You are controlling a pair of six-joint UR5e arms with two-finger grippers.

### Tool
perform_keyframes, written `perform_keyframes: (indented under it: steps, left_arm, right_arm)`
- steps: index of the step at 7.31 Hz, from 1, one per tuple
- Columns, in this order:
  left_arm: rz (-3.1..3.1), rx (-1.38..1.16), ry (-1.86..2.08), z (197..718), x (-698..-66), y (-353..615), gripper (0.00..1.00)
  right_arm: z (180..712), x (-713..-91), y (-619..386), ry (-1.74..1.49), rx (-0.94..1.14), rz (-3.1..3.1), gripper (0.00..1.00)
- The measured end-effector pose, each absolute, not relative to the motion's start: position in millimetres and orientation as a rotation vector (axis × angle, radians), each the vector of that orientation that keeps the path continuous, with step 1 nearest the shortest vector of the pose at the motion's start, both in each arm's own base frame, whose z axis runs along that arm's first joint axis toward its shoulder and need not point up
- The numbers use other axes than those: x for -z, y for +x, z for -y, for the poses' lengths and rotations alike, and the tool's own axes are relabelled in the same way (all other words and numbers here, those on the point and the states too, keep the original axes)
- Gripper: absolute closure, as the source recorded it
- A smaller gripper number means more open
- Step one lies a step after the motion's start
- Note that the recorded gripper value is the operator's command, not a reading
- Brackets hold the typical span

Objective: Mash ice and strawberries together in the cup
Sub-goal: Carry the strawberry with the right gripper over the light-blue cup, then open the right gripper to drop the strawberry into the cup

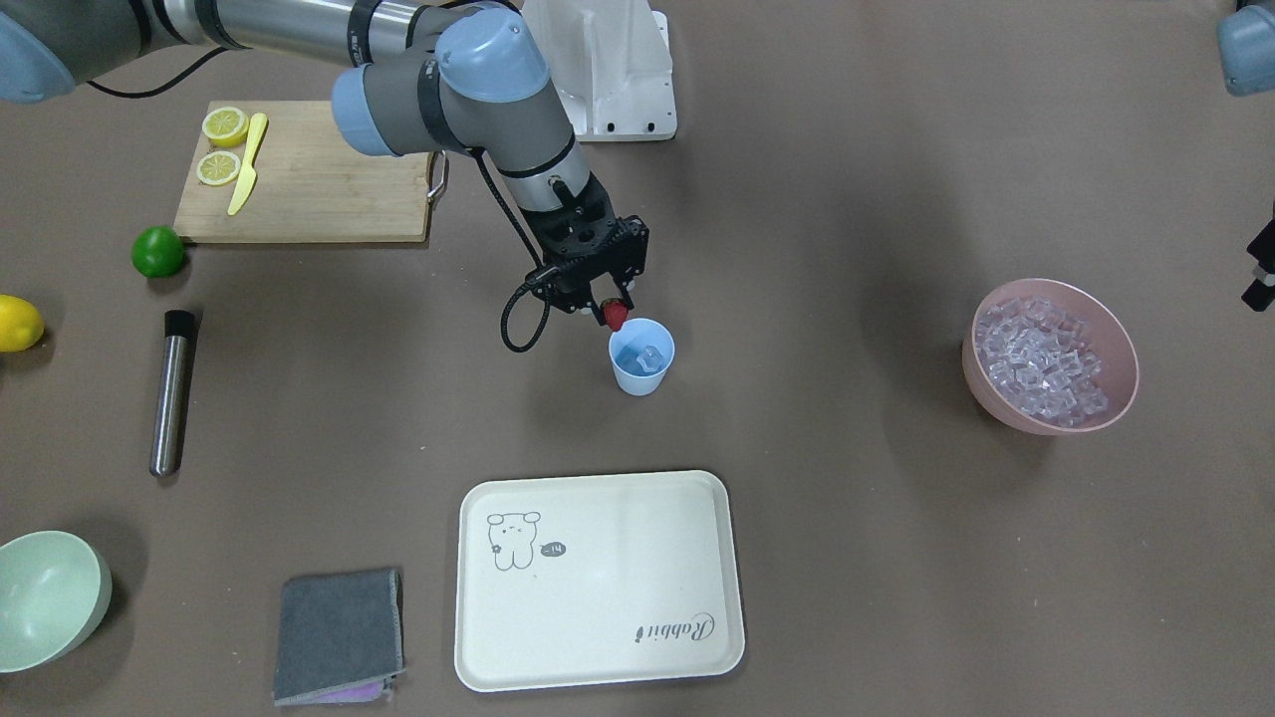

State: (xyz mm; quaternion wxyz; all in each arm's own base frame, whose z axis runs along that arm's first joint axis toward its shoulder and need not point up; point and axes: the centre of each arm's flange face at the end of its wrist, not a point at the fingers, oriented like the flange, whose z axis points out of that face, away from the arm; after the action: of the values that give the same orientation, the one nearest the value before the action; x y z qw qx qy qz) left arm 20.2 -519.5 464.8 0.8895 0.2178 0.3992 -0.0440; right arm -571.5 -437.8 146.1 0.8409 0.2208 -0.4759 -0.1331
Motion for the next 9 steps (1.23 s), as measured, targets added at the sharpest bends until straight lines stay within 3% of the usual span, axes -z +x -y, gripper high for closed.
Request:
perform_keyframes:
  steps: [9]
  left_arm:
    - [-0.824,0.099,0.448,506.2,-476.1,14.7,0.02]
  right_arm:
    - [457.8,-139.3,-607.6,0.503,0.262,1.000,1.00]
